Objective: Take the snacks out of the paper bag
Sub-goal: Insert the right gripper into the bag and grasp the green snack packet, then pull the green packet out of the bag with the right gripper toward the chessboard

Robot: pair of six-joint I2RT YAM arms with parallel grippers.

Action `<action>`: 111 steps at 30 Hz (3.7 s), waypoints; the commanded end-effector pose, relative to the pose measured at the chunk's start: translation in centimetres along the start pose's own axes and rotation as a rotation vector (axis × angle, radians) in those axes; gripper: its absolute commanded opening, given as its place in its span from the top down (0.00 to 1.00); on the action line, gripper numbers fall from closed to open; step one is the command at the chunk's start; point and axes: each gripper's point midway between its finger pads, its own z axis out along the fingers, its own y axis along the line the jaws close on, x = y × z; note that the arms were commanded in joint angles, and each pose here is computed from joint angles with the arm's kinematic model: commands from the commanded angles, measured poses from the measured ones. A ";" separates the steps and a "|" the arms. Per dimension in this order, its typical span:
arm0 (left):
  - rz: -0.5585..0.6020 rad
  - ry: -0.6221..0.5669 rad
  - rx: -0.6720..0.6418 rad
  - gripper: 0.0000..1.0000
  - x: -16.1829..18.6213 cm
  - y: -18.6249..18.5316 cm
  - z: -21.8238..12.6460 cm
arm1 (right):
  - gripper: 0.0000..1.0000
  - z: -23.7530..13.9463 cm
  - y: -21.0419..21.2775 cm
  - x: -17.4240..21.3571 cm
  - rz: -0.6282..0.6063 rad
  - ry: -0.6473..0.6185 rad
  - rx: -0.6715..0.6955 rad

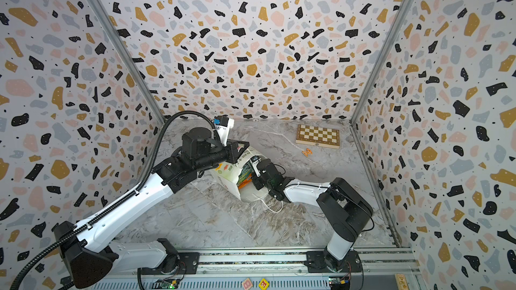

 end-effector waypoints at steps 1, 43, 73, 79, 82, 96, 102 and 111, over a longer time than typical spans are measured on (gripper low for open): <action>0.041 -0.085 0.053 1.00 -2.9 -2.1 -1.4 | 0.62 0.3 -0.5 -0.8 0.023 -0.020 0.013; 0.018 -0.128 -0.095 1.00 -2.9 0.8 -1.6 | 1.00 -1.1 0.7 -0.9 0.055 -0.037 -0.123; -0.072 -0.171 -0.291 1.00 -2.2 5.5 0.1 | 1.00 -9.9 2.4 -2.5 -0.015 -0.111 -0.268; -0.072 -0.172 -0.303 1.00 -2.1 5.7 0.2 | 1.00 -11.4 2.2 -2.8 -0.013 -0.122 -0.267; -0.070 -0.173 -0.303 1.00 -2.2 5.7 0.2 | 1.00 -12.8 2.0 -3.8 -0.009 -0.160 -0.264; -0.078 -0.162 -0.301 1.00 -1.9 5.8 0.7 | 1.00 -20.6 2.8 -8.5 -0.063 -0.299 -0.346; -0.078 -0.162 -0.300 1.00 -1.9 5.8 0.8 | 1.00 -23.0 1.5 -10.1 -0.079 -0.339 -0.274; -0.068 -0.153 -0.278 1.00 -1.9 5.4 0.9 | 1.00 -28.8 -0.7 -14.1 -0.062 -0.496 -0.171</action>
